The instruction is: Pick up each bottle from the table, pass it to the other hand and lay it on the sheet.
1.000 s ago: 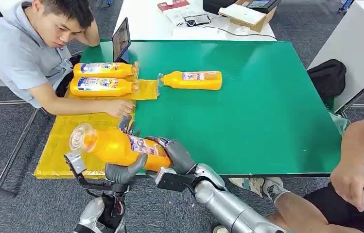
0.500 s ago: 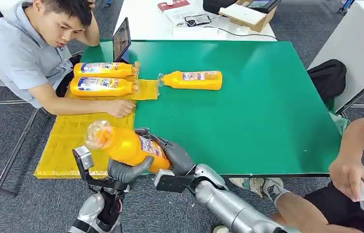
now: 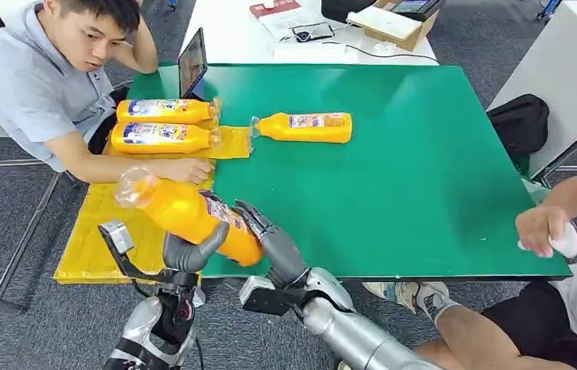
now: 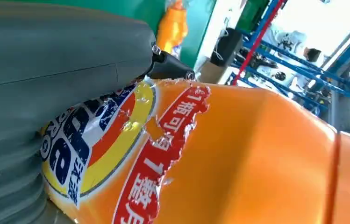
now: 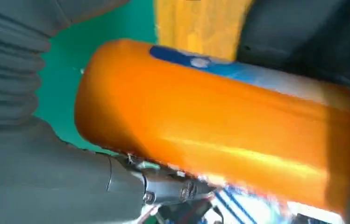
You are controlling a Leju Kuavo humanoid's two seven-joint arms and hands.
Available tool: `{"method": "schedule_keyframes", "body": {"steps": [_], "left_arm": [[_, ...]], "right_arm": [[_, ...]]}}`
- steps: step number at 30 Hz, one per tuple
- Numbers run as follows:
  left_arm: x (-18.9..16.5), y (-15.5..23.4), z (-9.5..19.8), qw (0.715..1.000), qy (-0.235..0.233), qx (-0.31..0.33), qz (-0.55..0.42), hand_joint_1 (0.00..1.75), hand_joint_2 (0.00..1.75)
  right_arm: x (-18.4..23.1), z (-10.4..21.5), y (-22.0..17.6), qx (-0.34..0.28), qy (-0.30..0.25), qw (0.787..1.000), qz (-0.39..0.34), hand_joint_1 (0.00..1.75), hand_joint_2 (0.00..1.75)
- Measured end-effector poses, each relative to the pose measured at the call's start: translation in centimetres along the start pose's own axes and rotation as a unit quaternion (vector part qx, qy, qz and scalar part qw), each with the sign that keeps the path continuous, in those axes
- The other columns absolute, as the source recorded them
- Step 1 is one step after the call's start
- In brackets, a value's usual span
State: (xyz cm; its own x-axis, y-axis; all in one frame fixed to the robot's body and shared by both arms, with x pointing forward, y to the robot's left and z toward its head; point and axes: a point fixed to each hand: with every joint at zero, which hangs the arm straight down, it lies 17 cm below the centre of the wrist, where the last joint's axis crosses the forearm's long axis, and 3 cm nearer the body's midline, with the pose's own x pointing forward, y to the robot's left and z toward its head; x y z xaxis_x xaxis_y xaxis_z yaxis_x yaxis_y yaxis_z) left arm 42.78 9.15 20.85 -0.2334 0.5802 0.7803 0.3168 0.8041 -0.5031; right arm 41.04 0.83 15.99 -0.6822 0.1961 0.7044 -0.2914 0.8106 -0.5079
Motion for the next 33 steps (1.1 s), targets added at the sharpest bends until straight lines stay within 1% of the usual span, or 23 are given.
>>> {"method": "schedule_keyframes", "body": {"steps": [2, 4, 5, 6, 9, 12, 16, 19, 23, 24, 27, 28, 31, 33], "left_arm": [[0.7, 1.0, -0.7, 0.999, -0.020, 0.021, -0.036, 1.75, 1.75], [1.8, 2.7, -1.7, 0.991, -0.051, 0.054, -0.115, 1.75, 1.75], [2.5, 3.6, -2.0, 0.980, -0.072, 0.067, -0.176, 1.75, 1.75], [2.9, 3.9, -2.2, 0.973, -0.081, 0.070, -0.204, 1.75, 1.75], [2.5, 4.6, -2.8, 0.956, -0.079, 0.055, -0.279, 1.75, 1.75], [2.0, 4.5, -3.8, 0.932, -0.072, 0.026, -0.355, 1.75, 1.75], [1.6, 4.4, -4.9, 0.900, -0.068, 0.003, -0.430, 1.75, 1.75], [0.2, 4.4, -5.9, 0.866, -0.046, -0.029, -0.497, 1.75, 1.75], [-2.9, 5.2, -7.4, 0.809, 0.006, -0.081, -0.582, 1.75, 1.75], [-3.9, 5.8, -7.5, 0.793, 0.024, -0.094, -0.601, 1.75, 1.75], [-5.5, 7.2, -8.2, 0.762, 0.061, -0.115, -0.634, 1.75, 1.75], [-6.3, 8.1, -8.2, 0.744, 0.079, -0.121, -0.653, 1.75, 1.75], [-7.5, 10.3, -8.6, 0.697, 0.117, -0.135, -0.694, 1.75, 1.75], [-7.9, 11.4, -8.7, 0.678, 0.133, -0.139, -0.709, 1.75, 1.75]], "right_arm": [[1.3, 0.1, -1.5, -0.036, -0.018, 0.999, 0.013, 0.00, 0.00], [2.6, 0.4, -2.7, -0.072, -0.032, 0.997, 0.024, 0.00, 0.00], [3.4, 0.5, -3.8, -0.093, -0.042, 0.994, 0.033, 0.00, 0.00], [3.8, 0.6, -4.4, -0.103, -0.047, 0.993, 0.036, 0.00, 0.00], [4.8, 0.7, -7.5, -0.154, -0.059, 0.985, 0.056, 0.00, 0.00], [5.5, 0.6, -11.0, -0.202, -0.063, 0.976, 0.051, 0.00, 0.00], [6.4, 0.9, -13.4, -0.232, -0.070, 0.969, 0.046, 0.00, 0.00], [6.5, 1.3, -13.9, -0.236, -0.069, 0.969, 0.031, 0.00, 0.00], [6.0, 2.4, -13.5, -0.228, -0.056, 0.972, 0.013, 0.00, 0.00], [5.9, 2.7, -13.4, -0.228, -0.052, 0.972, 0.009, 0.00, 0.00], [5.6, 3.4, -13.3, -0.230, -0.042, 0.972, 0.001, 0.00, 0.00], [5.5, 3.6, -13.3, -0.231, -0.040, 0.972, 0.001, 0.00, 0.00], [5.4, 4.0, -12.9, -0.226, -0.036, 0.973, 0.005, 0.00, 0.00], [5.3, 4.3, -12.7, -0.225, -0.033, 0.974, 0.005, 0.00, 0.00]]}}
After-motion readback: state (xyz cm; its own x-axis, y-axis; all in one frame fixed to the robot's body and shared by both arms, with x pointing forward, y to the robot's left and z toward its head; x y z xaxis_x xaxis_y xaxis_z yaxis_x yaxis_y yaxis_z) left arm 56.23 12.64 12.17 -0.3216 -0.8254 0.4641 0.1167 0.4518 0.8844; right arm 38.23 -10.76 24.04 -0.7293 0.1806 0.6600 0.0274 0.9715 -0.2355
